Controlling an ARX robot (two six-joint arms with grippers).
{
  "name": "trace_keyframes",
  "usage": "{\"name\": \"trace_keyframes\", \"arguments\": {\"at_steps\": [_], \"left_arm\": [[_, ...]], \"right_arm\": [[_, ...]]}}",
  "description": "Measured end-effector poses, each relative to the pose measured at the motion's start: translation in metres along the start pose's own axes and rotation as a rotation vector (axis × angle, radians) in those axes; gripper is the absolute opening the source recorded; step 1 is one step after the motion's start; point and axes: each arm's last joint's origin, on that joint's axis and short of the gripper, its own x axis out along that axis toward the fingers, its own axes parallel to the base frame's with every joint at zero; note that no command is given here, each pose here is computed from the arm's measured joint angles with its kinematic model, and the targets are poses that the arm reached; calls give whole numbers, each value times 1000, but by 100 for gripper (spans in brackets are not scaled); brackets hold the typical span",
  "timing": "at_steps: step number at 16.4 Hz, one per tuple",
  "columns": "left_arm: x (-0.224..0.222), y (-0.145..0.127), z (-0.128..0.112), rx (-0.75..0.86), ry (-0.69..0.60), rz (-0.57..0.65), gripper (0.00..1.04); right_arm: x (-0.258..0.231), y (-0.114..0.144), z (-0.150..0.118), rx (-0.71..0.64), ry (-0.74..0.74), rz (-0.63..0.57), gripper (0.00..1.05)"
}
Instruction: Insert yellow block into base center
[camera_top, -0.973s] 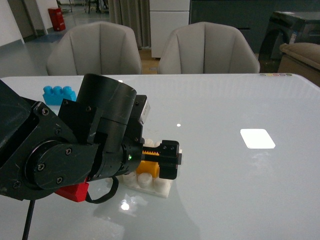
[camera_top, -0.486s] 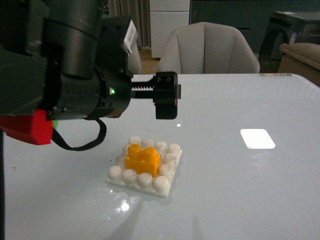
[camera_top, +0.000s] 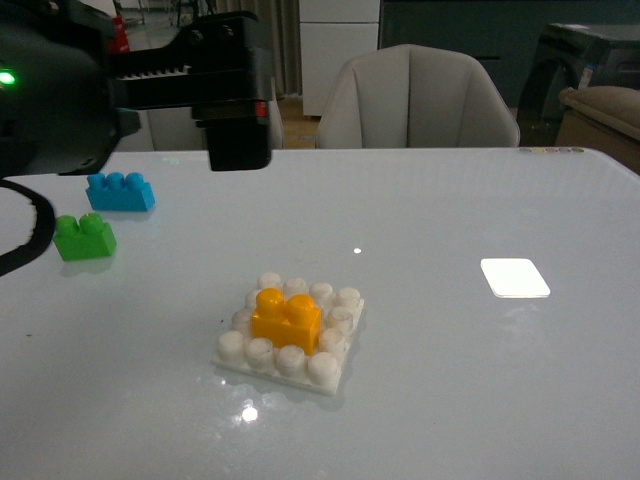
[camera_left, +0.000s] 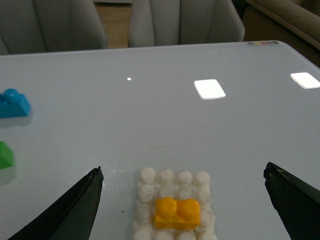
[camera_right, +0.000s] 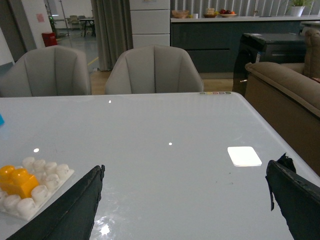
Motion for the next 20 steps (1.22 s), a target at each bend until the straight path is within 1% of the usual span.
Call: {"name": "trace_keyframes", "arguments": {"at_steps": [1,2,3,4,5,6,8,9,10,11,15,18,20], "left_arm": [[-8,4,-1,10,-129,65,93],[-27,20,-9,25,-252,179,79],[-43,35,-17,32,-280,219,70],[-64,51,-24,39,-286,250,57],[-85,61,-33,47,-284,250,42],[-97,66,-40,48,-301,240,29],[-108,72,-47,47,-325,236,9],[-121,79,-67,51,-306,239,2],[-134,89,-78,52,-308,229,2],[-139,91,-82,49,-311,243,2],[-145,89,-87,52,-316,232,2],[-145,89,-91,55,-344,232,2],[-145,89,-94,53,-322,232,2]], "right_arm": [[0,0,0,0,0,0,98],[0,0,0,0,0,0,98],[0,0,0,0,0,0,98],[0,0,0,0,0,0,98],[0,0,0,0,0,0,98],[0,0,0,0,0,0,98],[0,0,0,0,0,0,98],[0,0,0,0,0,0,98],[0,0,0,0,0,0,98],[0,0,0,0,0,0,98],[0,0,0,0,0,0,98],[0,0,0,0,0,0,98],[0,0,0,0,0,0,98]]}}
